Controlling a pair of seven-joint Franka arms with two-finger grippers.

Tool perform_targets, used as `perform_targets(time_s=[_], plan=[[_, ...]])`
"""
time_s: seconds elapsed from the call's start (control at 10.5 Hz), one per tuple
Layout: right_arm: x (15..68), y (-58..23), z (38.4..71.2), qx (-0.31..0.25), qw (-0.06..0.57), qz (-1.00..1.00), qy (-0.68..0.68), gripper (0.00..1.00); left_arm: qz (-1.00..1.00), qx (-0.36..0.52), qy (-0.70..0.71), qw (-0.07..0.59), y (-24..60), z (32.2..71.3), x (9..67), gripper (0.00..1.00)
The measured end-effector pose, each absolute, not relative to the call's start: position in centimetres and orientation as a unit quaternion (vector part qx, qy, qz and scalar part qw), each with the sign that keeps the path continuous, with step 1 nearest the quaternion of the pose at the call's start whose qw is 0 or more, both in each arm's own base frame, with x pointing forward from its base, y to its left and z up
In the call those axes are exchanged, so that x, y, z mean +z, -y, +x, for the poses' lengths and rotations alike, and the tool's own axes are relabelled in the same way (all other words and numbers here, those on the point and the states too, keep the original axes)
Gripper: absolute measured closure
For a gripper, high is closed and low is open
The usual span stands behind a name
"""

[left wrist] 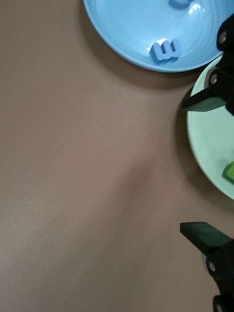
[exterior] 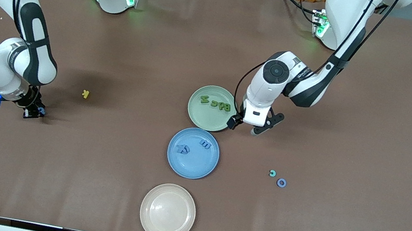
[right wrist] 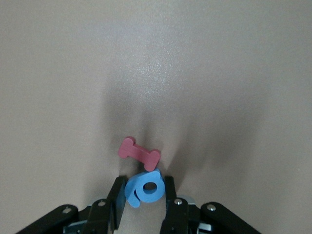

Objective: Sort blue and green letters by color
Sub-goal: 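Carry the blue a over the blue plate with the right gripper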

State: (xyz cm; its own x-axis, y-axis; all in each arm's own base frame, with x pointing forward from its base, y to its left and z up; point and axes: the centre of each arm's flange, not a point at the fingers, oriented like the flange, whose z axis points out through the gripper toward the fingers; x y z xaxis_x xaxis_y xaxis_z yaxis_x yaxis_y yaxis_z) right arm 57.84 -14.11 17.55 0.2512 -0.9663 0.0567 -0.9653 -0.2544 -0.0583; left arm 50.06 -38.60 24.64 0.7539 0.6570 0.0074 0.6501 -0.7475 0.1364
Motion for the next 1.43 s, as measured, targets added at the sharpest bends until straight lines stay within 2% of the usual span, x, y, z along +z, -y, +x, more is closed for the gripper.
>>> perform_targets(time_s=[0.48,0.67,0.95,1.43], plan=[[17.6,13.8,58.0,-0.041,0.007,-0.798,-0.602,0.63,0.953,0.031,-0.301,0.021,37.1,50.3,24.0,0.00],[18.0,12.4,59.0,-0.038,0.014,-0.828,-0.559,0.63,0.964,0.018,-0.267,-0.002,35.2,51.1,23.7,0.00],[20.4,10.3,61.6,-0.008,0.024,-0.883,-0.469,0.63,0.978,0.000,-0.207,-0.030,31.0,53.2,24.4,0.00],[23.3,2.6,64.6,-0.016,0.029,-0.968,-0.249,0.63,0.994,-0.059,-0.061,-0.066,22.9,55.4,25.6,0.00]])
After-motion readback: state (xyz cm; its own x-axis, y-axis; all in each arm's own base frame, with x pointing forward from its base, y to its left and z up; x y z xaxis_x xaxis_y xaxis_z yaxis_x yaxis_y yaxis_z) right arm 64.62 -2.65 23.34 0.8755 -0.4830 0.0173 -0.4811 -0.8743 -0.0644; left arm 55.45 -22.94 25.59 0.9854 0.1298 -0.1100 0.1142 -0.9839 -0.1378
